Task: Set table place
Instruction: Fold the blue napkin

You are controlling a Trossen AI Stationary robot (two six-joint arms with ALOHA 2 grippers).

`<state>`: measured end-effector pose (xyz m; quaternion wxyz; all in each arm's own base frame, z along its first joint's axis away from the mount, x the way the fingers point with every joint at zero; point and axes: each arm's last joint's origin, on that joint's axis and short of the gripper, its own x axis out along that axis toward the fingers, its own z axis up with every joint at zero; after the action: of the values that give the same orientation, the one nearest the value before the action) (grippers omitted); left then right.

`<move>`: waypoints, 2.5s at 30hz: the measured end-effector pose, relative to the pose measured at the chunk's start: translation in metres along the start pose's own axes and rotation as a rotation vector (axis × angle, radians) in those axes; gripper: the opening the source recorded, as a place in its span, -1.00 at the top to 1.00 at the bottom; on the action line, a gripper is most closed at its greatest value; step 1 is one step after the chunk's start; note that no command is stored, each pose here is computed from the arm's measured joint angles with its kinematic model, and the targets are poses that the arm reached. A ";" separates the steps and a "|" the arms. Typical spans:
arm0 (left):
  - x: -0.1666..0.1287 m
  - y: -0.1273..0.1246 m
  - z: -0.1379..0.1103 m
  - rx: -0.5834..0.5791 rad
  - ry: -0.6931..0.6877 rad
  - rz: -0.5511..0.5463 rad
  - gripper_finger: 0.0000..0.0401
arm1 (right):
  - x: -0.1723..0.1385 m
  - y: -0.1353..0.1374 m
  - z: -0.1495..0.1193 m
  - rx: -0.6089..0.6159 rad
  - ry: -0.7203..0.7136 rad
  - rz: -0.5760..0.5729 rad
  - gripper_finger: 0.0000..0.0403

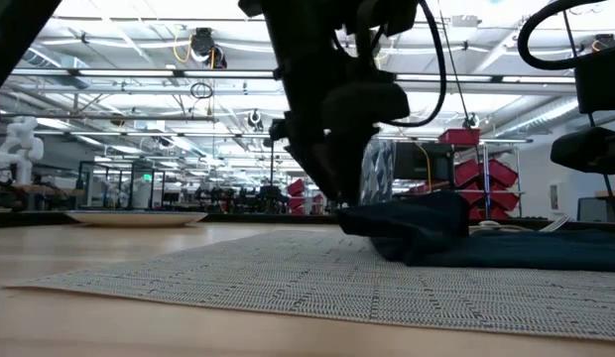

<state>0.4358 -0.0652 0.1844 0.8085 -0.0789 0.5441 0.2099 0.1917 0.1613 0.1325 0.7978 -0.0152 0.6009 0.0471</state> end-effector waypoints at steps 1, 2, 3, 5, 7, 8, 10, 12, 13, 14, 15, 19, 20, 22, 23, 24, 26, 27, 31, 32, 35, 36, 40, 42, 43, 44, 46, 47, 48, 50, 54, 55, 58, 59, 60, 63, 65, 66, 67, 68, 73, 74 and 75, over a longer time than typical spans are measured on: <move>0.000 0.000 -0.001 0.003 0.006 0.003 0.21 | 0.000 0.000 0.000 0.000 0.000 0.000 0.40; 0.000 0.000 -0.001 0.003 0.007 0.002 0.23 | 0.000 0.000 0.000 0.000 -0.001 0.000 0.40; 0.000 -0.001 0.000 0.003 0.001 -0.003 0.25 | 0.000 0.000 0.000 0.000 -0.001 0.000 0.40; -0.001 -0.003 0.001 0.005 -0.018 -0.022 0.26 | 0.000 0.000 0.000 0.005 -0.001 0.000 0.40; -0.001 -0.003 0.000 0.020 -0.012 -0.020 0.26 | 0.000 0.000 0.000 0.008 -0.002 0.000 0.40; -0.001 -0.004 -0.001 0.030 -0.005 -0.020 0.26 | 0.000 0.000 0.000 0.008 -0.002 0.000 0.40; 0.001 -0.006 -0.002 0.035 0.011 -0.039 0.26 | 0.000 0.000 0.000 0.008 -0.003 -0.001 0.40; 0.003 -0.009 -0.004 0.040 0.022 -0.059 0.26 | 0.000 0.000 0.000 0.008 -0.003 0.000 0.40; 0.003 -0.010 -0.005 0.043 0.026 -0.061 0.26 | 0.000 0.000 0.000 0.008 -0.003 0.000 0.40; 0.003 -0.011 -0.005 0.044 0.026 -0.064 0.26 | 0.000 0.000 0.000 0.008 -0.003 0.000 0.40; 0.002 -0.012 -0.005 0.045 0.023 -0.074 0.26 | 0.000 0.000 0.000 0.008 -0.003 0.000 0.40; 0.001 -0.019 -0.003 0.041 0.013 -0.156 0.26 | 0.000 0.000 0.000 0.008 -0.003 0.000 0.40; 0.000 -0.022 -0.002 0.042 -0.003 -0.187 0.26 | 0.000 0.000 0.000 0.008 -0.003 0.000 0.40; -0.002 -0.029 0.000 0.043 -0.039 -0.246 0.26 | 0.000 0.000 0.000 0.008 -0.003 0.000 0.40; -0.004 -0.033 0.000 0.046 -0.050 -0.269 0.26 | 0.000 0.000 0.000 0.008 -0.003 0.000 0.40; -0.005 -0.035 0.000 0.053 -0.062 -0.288 0.26 | 0.000 0.000 0.000 0.008 -0.003 0.000 0.40; -0.007 -0.041 0.000 0.066 -0.081 -0.318 0.26 | 0.000 0.000 0.000 0.008 -0.003 0.000 0.40; -0.007 -0.042 0.000 0.066 -0.089 -0.327 0.26 | 0.000 0.000 0.000 0.008 -0.003 0.000 0.40; -0.009 -0.046 -0.001 0.073 -0.087 -0.345 0.26 | 0.000 0.000 0.000 0.007 -0.003 0.000 0.40; -0.009 -0.046 -0.001 0.075 -0.088 -0.346 0.26 | 0.000 0.000 0.000 0.007 -0.003 0.000 0.40; -0.010 -0.048 -0.001 0.075 -0.098 -0.354 0.26 | 0.000 0.000 0.000 0.008 -0.003 0.000 0.40; -0.010 -0.048 0.000 0.073 -0.107 -0.360 0.26 | 0.000 0.000 0.000 0.008 -0.004 0.000 0.40; -0.013 -0.052 0.008 0.053 -0.195 -0.412 0.26 | 0.000 0.000 0.000 0.008 -0.004 0.001 0.40; -0.010 -0.057 0.013 0.047 -0.255 -0.451 0.26 | -0.001 0.000 0.000 0.008 -0.006 0.002 0.40; -0.010 -0.059 0.015 0.057 -0.270 -0.471 0.26 | -0.002 0.000 0.001 0.010 -0.009 0.004 0.40; -0.009 -0.059 0.015 0.064 -0.267 -0.482 0.26 | -0.003 0.000 0.001 0.010 -0.012 0.007 0.40; -0.008 -0.061 0.014 0.071 -0.264 -0.490 0.26 | -0.005 0.000 0.001 0.013 -0.019 0.019 0.40; -0.007 -0.061 0.013 0.074 -0.259 -0.485 0.26 | -0.007 0.000 0.001 0.017 -0.024 0.026 0.40; -0.006 -0.061 0.011 0.080 -0.242 -0.469 0.26 | -0.010 0.000 0.001 0.021 -0.032 0.028 0.40; -0.003 -0.060 0.007 0.087 -0.213 -0.443 0.26 | -0.017 -0.002 0.001 0.029 -0.056 0.031 0.40; -0.004 -0.062 0.005 0.091 -0.211 -0.433 0.26 | -0.030 -0.002 0.000 0.049 -0.107 0.030 0.40; -0.004 -0.063 0.005 0.092 -0.214 -0.435 0.26 | -0.034 -0.002 -0.001 0.052 -0.122 0.033 0.40; -0.008 -0.068 0.008 0.085 -0.265 -0.480 0.26 | -0.042 0.000 -0.003 0.066 -0.150 0.045 0.40; -0.011 -0.072 0.011 0.082 -0.305 -0.526 0.26 | -0.045 0.000 -0.004 0.071 -0.156 0.049 0.40; -0.014 -0.075 0.014 0.089 -0.342 -0.572 0.26 | -0.047 0.000 -0.004 0.076 -0.165 0.049 0.40; -0.018 -0.077 0.014 0.104 -0.360 -0.566 0.26 | -0.052 0.000 -0.005 0.096 -0.188 0.044 0.40; -0.012 -0.072 0.006 0.113 -0.288 -0.463 0.26 | -0.053 0.000 -0.006 0.113 -0.187 0.047 0.40; -0.008 -0.067 0.002 0.116 -0.248 -0.402 0.26 | -0.053 0.000 -0.007 0.120 -0.182 0.046 0.40; -0.004 -0.063 0.000 0.117 -0.218 -0.343 0.27 | -0.053 0.001 -0.008 0.123 -0.178 0.047 0.40; -0.002 -0.059 -0.002 0.120 -0.199 -0.291 0.27 | -0.053 0.001 -0.009 0.124 -0.176 0.047 0.40; 0.018 -0.051 -0.004 0.108 -0.158 -0.247 0.27 | -0.053 0.002 -0.009 0.130 -0.179 0.053 0.40; 0.022 -0.053 -0.002 0.100 -0.176 -0.275 0.27 | -0.053 0.002 -0.009 0.130 -0.180 0.054 0.40; 0.024 -0.055 0.002 0.091 -0.200 -0.311 0.27 | -0.053 0.003 -0.008 0.131 -0.182 0.054 0.40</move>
<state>0.4686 -0.1079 0.1574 0.8839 -0.1043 0.4513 0.0645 0.1687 0.1601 0.1815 0.8467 0.0575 0.5281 0.0305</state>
